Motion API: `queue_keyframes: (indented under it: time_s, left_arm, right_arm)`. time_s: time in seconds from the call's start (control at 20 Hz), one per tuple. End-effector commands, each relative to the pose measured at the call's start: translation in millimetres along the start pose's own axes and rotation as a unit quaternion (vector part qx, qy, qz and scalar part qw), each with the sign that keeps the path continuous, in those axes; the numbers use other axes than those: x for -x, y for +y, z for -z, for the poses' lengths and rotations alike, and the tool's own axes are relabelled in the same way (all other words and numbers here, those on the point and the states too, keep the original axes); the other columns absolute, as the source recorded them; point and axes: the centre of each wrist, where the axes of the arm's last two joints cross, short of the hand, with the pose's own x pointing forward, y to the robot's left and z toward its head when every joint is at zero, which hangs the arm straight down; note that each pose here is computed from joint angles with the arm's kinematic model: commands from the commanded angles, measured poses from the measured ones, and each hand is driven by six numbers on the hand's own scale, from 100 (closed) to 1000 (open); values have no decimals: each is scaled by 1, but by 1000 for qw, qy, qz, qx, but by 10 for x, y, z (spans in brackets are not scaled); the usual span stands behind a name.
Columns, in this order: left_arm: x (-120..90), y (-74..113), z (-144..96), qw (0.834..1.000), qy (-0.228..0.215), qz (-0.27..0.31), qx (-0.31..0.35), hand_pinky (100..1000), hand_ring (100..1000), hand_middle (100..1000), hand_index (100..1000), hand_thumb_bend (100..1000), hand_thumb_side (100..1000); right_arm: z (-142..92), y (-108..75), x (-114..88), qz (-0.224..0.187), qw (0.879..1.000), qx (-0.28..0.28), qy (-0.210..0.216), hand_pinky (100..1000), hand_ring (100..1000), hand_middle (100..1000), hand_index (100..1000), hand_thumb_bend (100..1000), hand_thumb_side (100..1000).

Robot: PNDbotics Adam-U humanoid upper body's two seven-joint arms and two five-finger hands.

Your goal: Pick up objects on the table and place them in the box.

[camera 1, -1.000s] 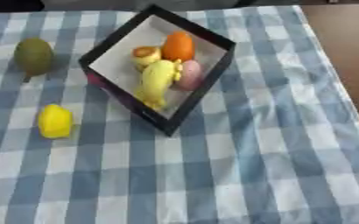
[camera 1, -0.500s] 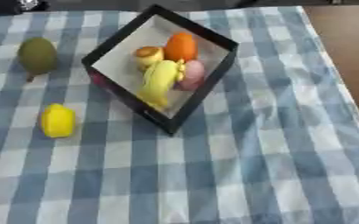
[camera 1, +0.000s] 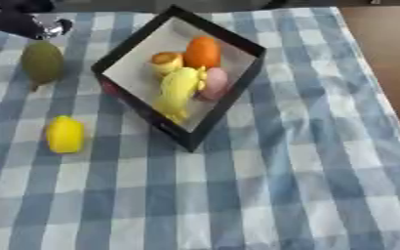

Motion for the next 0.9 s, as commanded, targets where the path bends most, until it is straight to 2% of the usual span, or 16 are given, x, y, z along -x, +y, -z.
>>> queue_keyframes:
  time_s: [0.05, 0.15, 0.3, 0.6, 0.9]
  left_arm:
    - [-7, 172, -75, 1000, 13, 19, 8, 906, 1000, 952, 909, 287, 452]
    - [14, 171, -87, 999, 25, 25, 23, 911, 1000, 939, 910, 325, 473]
    - [35, 175, -100, 997, 48, 41, 34, 926, 1000, 888, 912, 405, 455]
    - [84, 148, -98, 993, 85, 70, 39, 926, 1000, 845, 913, 436, 457]
    - [183, 107, -115, 989, 122, 77, 45, 927, 1000, 848, 915, 485, 480]
  right_arm:
    - [34, -22, -74, -8, 1000, -4, -12, 845, 764, 678, 819, 100, 633]
    - [24, -18, -66, -9, 1000, -4, -10, 844, 762, 676, 818, 100, 636]
    - [9, -9, -55, -10, 1000, -4, -6, 843, 760, 673, 816, 100, 638]
    - [8, 6, -54, -10, 1000, -7, -7, 843, 759, 672, 812, 100, 634]
    - [5, 12, -51, -9, 1000, -7, -7, 843, 758, 672, 810, 100, 637]
